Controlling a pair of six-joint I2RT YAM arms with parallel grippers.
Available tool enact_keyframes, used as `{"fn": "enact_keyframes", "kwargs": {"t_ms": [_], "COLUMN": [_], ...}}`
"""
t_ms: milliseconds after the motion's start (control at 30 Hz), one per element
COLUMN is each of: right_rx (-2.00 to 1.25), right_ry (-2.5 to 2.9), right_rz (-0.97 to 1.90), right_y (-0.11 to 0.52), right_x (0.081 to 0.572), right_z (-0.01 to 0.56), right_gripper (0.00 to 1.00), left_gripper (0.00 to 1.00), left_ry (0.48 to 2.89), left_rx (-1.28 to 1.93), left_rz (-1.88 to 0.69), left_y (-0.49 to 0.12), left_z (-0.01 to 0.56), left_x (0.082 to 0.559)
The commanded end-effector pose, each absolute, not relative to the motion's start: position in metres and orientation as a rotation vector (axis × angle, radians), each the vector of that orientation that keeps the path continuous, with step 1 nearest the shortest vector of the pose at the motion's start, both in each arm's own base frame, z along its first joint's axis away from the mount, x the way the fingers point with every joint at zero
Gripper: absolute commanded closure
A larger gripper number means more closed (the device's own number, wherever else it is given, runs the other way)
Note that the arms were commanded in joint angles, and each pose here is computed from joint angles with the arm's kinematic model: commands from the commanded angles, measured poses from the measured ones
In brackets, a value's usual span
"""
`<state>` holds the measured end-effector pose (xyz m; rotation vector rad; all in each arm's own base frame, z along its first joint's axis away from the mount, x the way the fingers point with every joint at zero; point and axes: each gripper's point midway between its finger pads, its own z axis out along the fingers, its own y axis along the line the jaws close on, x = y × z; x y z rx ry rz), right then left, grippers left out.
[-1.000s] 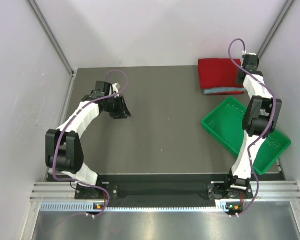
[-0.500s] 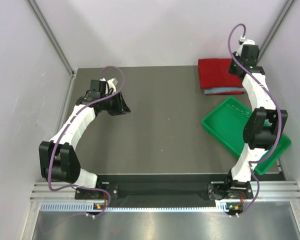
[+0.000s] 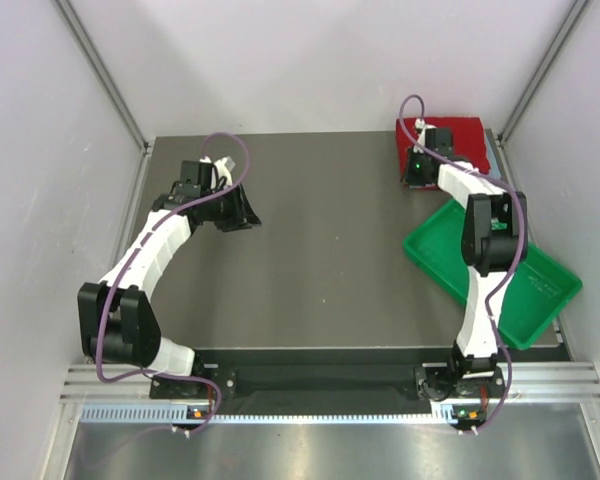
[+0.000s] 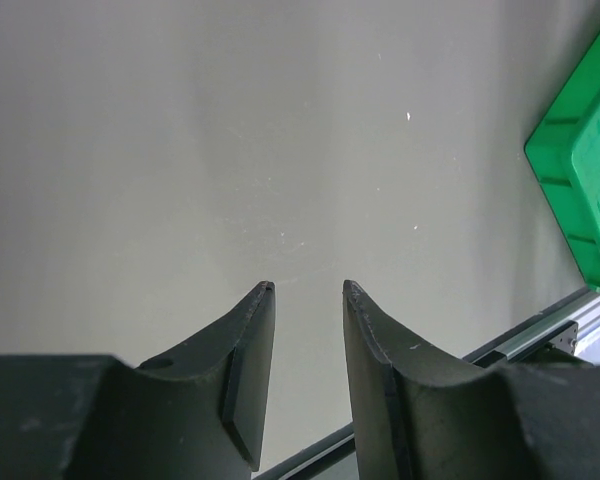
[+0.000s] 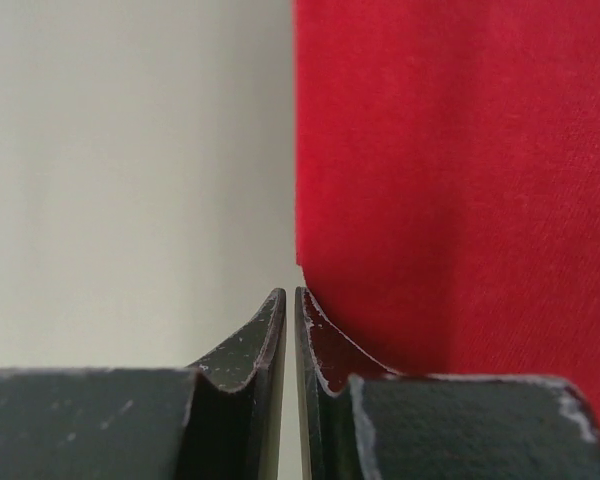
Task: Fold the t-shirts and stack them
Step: Neatly place the folded tshirt to the corner
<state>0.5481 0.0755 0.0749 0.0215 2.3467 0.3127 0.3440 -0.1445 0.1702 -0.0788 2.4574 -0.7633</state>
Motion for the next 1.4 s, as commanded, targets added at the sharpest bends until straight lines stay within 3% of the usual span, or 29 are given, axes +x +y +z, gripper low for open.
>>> {"fn": "enact_keyframes", "kwargs": {"t_ms": [0,133,367,667,767,800,833,933,1367], "right_rx": [0.036,0.003,-0.048,-0.129,-0.112,-0.094,-0.094,-0.097,-0.014], "right_ry": [2.273,2.252,2.122,2.041,2.001,1.993,1.979,1.91,1.781], "right_rz": [0.283,0.326,0.415,0.593,0.671,0.7,0.723,0.786,0.768], "right_y": [0.07,0.079,0.103,0.156,0.162,0.162,0.163,0.161,0.137], "right_x": [0.565,0.556,0.512,0.378,0.332,0.322,0.312,0.282,0.242], "right_z": [0.093,0.113,0.222,0.305,0.318,0.321,0.324,0.333,0.357], "right_gripper": [0.92,0.91,0.86,0.6,0.41,0.13,0.01,0.0,0.0], "left_gripper": [0.61,0.61,0.61,0.57,0.24,0.12,0.1,0.01,0.01], "left_ry": [2.416,2.398,2.274,1.933,1.827,1.815,1.801,1.754,1.763], "left_rx": [-0.056,-0.054,-0.048,0.0,0.042,0.049,0.047,0.065,0.076], "left_rz": [-0.751,-0.785,-0.841,-0.874,-0.896,-0.901,-0.901,-0.912,-0.905], "left_y": [-0.144,-0.148,-0.154,-0.153,-0.153,-0.153,-0.152,-0.151,-0.145], "left_z": [0.176,0.187,0.234,0.343,0.375,0.377,0.379,0.385,0.374], "left_x": [0.353,0.353,0.358,0.349,0.327,0.322,0.319,0.302,0.269]}}
